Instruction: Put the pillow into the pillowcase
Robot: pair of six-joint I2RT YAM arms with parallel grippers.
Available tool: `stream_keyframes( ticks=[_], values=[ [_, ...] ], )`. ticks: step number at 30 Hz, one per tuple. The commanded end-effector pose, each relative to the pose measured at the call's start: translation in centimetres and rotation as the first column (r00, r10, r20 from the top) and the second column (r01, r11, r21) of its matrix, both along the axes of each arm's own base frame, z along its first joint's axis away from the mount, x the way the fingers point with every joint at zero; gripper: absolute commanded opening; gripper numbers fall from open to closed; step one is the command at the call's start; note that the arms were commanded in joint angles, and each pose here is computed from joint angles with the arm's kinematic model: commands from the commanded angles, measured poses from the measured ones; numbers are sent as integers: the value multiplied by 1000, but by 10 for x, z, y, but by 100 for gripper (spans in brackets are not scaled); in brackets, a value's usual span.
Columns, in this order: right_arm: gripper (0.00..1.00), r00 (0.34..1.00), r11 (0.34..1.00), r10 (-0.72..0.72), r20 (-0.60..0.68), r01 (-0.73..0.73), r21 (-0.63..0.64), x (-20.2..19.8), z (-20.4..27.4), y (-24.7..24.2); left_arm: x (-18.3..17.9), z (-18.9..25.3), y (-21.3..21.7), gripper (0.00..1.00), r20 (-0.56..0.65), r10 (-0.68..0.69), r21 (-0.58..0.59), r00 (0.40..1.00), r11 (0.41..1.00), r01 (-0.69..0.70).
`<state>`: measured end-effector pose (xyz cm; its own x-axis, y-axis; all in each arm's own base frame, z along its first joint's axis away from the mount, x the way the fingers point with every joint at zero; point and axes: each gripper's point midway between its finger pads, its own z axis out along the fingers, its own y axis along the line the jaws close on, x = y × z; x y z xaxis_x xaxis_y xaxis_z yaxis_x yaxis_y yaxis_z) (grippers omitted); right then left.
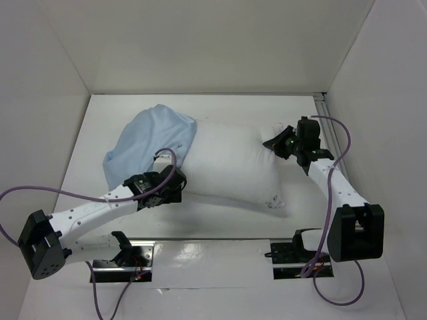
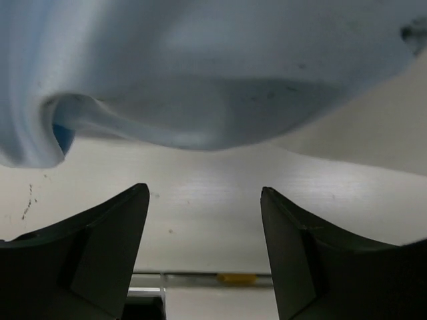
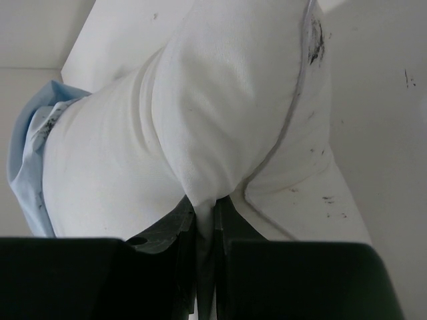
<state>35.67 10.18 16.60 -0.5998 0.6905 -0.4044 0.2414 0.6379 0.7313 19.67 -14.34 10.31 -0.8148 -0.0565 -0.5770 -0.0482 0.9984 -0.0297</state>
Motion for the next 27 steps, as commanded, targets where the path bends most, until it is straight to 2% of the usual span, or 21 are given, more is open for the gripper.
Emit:
stream_keyframes(
  ticks=[1,8,11,14,15,17,19,21,23,27],
  values=[
    [0,994,998,51,100,-55,41,14,33,12,36,15,4,80,221,151,-36,964,988,-147],
    [0,993,998,53,109,-56,21,16,41,10,48,-10,21,76,207,201,68,957,973,-219],
    [0,993,998,53,109,-56,21,16,41,10,49,-16,28,67,210,248,101,946,957,-274],
    [0,994,998,53,100,-56,21,17,37,10,46,-14,36,50,211,291,130,933,938,-322],
    [0,994,998,53,100,-56,21,17,37,10,48,-9,35,33,213,292,125,932,938,-323],
    [0,994,998,53,100,-56,21,17,37,10,50,-6,26,17,195,282,104,939,946,-306],
    [0,995,998,53,90,-55,21,18,33,10,55,7,11,0,180,247,66,952,963,-263],
    [0,993,998,56,106,-60,33,20,38,12,53,14,-20,0,146,139,17,979,990,-143],
    [0,993,997,61,105,-65,42,21,37,16,60,34,-61,0,164,43,-74,986,997,-31],
    [0,990,994,81,119,-89,60,22,40,29,65,66,-135,0,146,-147,-235,978,955,179]
  ],
)
